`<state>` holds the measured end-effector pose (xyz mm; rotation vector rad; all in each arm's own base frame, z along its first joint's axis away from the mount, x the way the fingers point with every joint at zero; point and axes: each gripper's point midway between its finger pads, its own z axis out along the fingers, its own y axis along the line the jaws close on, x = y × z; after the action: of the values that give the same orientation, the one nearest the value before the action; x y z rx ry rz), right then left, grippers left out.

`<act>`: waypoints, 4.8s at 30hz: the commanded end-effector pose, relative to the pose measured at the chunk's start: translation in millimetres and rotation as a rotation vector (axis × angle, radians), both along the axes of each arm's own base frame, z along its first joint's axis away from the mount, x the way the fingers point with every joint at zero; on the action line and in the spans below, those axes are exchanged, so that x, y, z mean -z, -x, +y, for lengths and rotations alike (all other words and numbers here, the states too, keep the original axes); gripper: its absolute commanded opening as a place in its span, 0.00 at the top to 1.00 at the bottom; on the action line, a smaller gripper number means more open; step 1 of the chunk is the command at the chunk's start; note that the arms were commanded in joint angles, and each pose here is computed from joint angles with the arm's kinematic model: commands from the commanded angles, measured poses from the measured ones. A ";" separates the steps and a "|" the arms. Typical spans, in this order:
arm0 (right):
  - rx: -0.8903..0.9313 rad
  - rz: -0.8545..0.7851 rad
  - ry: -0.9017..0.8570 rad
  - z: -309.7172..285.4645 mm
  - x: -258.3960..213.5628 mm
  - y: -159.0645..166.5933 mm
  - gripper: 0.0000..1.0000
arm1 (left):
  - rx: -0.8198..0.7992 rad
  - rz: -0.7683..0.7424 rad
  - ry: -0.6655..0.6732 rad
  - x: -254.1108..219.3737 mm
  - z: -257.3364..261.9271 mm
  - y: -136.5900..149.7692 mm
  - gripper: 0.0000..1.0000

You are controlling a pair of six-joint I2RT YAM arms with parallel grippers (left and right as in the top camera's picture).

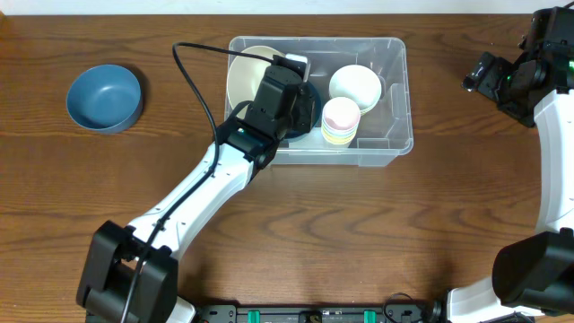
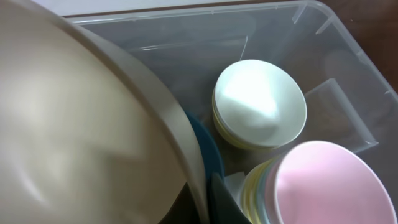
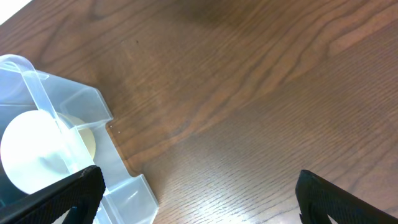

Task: Pack container
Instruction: 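Lift the cream bowl and lower it into the bin, then move the left gripper back to the dark-blue bowl and grasp its rim, then carry the dark-blue bowl into the bin onto the cream bowl, release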

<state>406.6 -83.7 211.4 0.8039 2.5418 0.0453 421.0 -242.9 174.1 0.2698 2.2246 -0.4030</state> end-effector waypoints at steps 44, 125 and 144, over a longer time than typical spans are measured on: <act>0.015 -0.004 0.004 -3.3 -1.4 -1.9 0.01 | -0.674 0.103 -0.135 33.6 346.4 -56.8 0.40; 0.015 -0.004 0.004 -3.3 -1.4 -1.9 0.01 | 0.112 -0.038 0.042 -53.0 21.0 8.7 0.94; 0.015 -0.004 0.004 -3.3 -1.4 -1.9 0.01 | 0.188 -0.034 -0.050 -29.8 -16.4 23.1 0.74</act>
<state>406.5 -83.7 211.4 0.8040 2.5422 0.0452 391.0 -262.2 210.0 0.5168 2.1765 -0.4849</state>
